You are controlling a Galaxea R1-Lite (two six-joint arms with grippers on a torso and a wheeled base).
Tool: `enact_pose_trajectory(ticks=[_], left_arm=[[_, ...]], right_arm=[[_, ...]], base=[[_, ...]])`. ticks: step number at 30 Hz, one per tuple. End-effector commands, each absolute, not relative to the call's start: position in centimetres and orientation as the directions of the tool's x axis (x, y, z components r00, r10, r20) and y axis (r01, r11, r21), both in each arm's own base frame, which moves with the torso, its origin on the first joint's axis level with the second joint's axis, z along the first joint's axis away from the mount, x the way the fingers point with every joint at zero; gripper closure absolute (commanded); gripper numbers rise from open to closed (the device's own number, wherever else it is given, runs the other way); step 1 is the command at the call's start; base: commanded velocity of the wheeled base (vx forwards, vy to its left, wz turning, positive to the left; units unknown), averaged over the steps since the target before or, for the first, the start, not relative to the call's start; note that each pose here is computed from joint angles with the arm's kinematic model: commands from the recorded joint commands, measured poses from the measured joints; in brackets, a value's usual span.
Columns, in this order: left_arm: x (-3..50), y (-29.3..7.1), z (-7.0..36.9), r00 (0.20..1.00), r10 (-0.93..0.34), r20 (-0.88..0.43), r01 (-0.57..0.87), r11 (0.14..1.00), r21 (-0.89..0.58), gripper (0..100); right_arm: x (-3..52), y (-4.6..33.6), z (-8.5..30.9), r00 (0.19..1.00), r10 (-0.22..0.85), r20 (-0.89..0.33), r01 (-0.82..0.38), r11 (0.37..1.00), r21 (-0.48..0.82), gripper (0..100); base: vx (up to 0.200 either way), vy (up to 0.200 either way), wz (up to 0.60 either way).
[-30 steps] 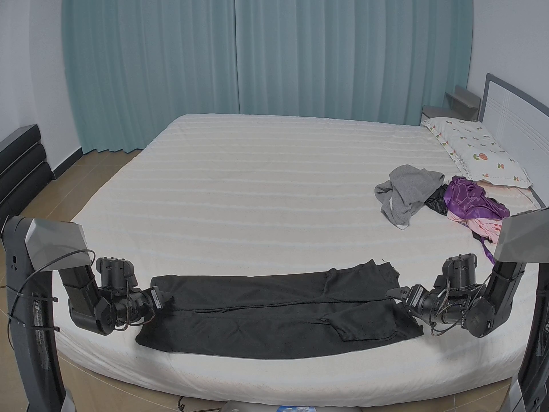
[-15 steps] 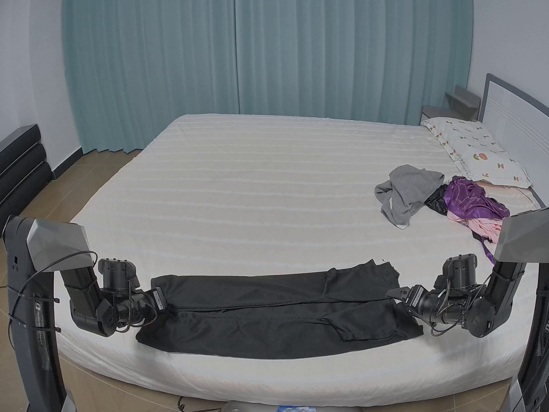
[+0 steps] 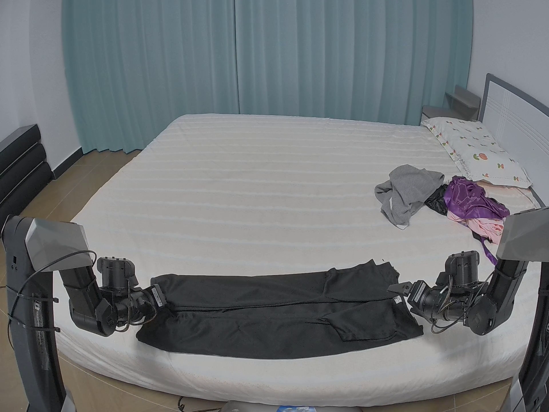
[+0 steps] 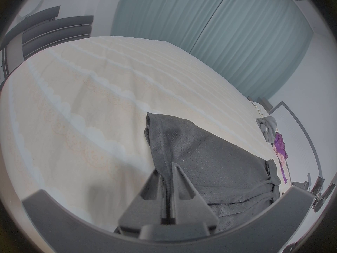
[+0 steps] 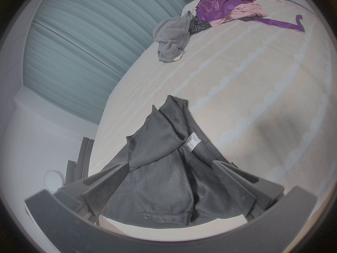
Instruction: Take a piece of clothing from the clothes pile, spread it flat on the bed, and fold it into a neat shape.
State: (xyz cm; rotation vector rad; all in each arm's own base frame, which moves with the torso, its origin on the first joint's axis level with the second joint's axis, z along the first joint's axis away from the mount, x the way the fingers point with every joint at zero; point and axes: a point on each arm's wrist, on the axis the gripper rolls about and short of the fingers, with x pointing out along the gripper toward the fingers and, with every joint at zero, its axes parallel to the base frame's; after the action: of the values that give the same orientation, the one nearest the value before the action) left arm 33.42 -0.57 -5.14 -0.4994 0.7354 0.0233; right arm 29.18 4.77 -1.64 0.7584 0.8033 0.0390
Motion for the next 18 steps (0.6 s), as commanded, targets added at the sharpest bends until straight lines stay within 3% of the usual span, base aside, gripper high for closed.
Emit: enact_pose_trajectory(ticks=[1,6,18], left_arm=[[33.4,-0.6,-5.1,0.748,-0.154,-0.646,-0.19,0.883,-0.43,100],[33.5,-0.7,-5.0,0.749,-0.155,-0.644,-0.189,0.882,-0.432,100],[35.1,-1.2,-4.3,0.787,-0.167,-0.594,-0.185,0.854,-0.486,100]], right_arm=[[29.2,4.8,-1.5,0.71,0.307,-0.633,0.241,0.739,0.629,0],[29.2,4.8,-1.5,0.71,0.308,-0.633,0.24,0.74,0.629,0],[29.3,5.0,-1.6,0.71,0.312,-0.631,0.235,0.74,0.631,0]], base=[[-0.2,0.0,0.0],[-0.2,0.0,0.0],[0.0,0.0,0.0]])
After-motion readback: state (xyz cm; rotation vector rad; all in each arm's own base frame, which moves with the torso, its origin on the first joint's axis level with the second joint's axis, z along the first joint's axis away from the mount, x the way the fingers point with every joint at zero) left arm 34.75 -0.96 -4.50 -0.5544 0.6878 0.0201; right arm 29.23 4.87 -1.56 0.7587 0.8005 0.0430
